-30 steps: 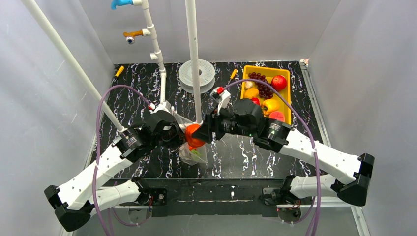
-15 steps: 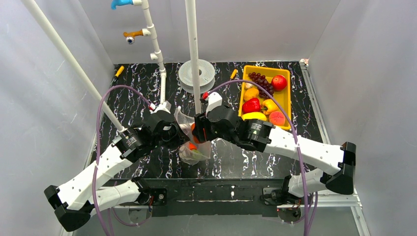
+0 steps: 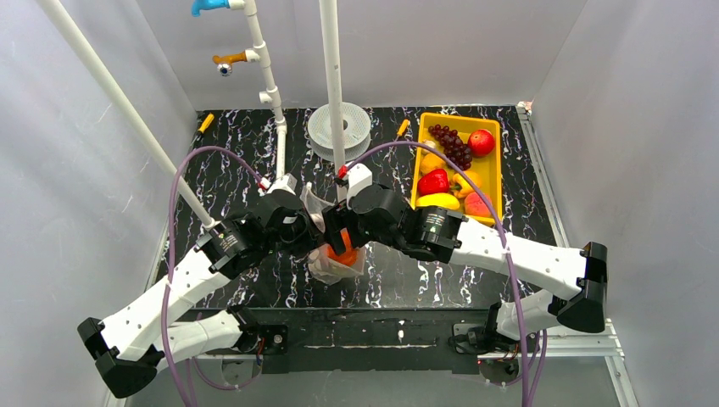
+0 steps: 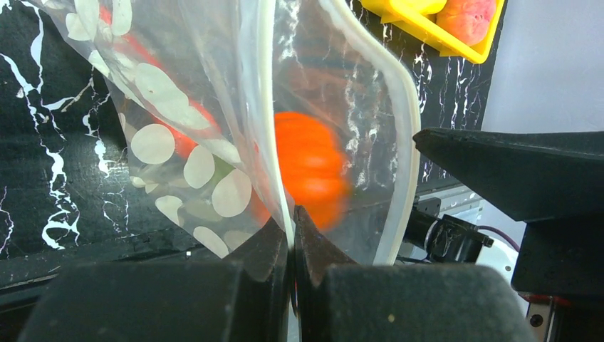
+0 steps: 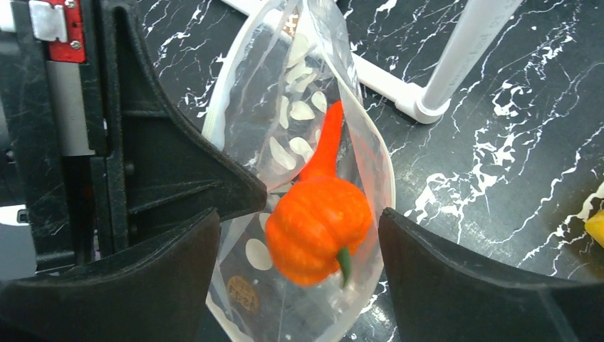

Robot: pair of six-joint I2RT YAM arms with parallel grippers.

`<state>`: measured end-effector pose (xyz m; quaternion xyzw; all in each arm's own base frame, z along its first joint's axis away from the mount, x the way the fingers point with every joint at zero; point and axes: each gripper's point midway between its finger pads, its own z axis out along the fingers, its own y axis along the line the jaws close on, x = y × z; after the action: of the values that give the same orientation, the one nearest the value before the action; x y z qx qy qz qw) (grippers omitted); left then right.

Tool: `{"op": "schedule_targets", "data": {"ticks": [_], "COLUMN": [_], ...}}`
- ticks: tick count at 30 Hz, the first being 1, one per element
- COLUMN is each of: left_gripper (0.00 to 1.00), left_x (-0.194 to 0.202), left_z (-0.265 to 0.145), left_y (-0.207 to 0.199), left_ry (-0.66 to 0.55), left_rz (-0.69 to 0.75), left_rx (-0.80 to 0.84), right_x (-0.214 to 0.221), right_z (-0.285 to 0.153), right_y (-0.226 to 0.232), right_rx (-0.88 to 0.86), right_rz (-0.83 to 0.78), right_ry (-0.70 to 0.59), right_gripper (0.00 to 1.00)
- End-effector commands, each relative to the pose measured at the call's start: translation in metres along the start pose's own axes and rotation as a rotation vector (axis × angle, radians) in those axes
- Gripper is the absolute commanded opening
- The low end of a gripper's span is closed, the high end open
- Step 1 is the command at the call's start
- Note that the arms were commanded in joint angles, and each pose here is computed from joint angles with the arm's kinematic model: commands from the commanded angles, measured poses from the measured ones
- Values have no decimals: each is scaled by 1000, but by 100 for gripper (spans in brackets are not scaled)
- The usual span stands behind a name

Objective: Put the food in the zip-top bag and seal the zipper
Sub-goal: Place the fake vegetable in the zipper food storage bag, then pick up the fake fruit from the bin.

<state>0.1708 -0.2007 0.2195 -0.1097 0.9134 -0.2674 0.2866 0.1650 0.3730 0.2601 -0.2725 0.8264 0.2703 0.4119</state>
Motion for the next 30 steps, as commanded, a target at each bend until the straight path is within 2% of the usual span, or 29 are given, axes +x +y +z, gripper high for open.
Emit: {"op": "schedule_targets", "data": {"ticks": [1, 9, 20, 24, 30], "left_gripper": [0, 0, 0, 0, 0], "left_x": [-7, -10, -44, -33, 6], "left_z": [-6, -11, -58, -38, 0], "left_y": [-5, -6, -37, -22, -4], "left_ry": [-26, -37, -134, -111, 31], "left_rz": [-5, -5, 24, 19, -30], "left_rx": [20, 23, 131, 73, 27], "right_x": [-27, -38, -80, -84, -57], "right_z": [-12, -24, -84, -96, -83], "right_y": [18, 14, -39, -69, -133], "right_rx": [-82, -77, 94, 166, 309], "right_rz": [1, 8, -20, 6, 93], "right_ry": [-81, -126, -370, -421, -336], "right_gripper": [89, 89, 95, 96, 97]}}
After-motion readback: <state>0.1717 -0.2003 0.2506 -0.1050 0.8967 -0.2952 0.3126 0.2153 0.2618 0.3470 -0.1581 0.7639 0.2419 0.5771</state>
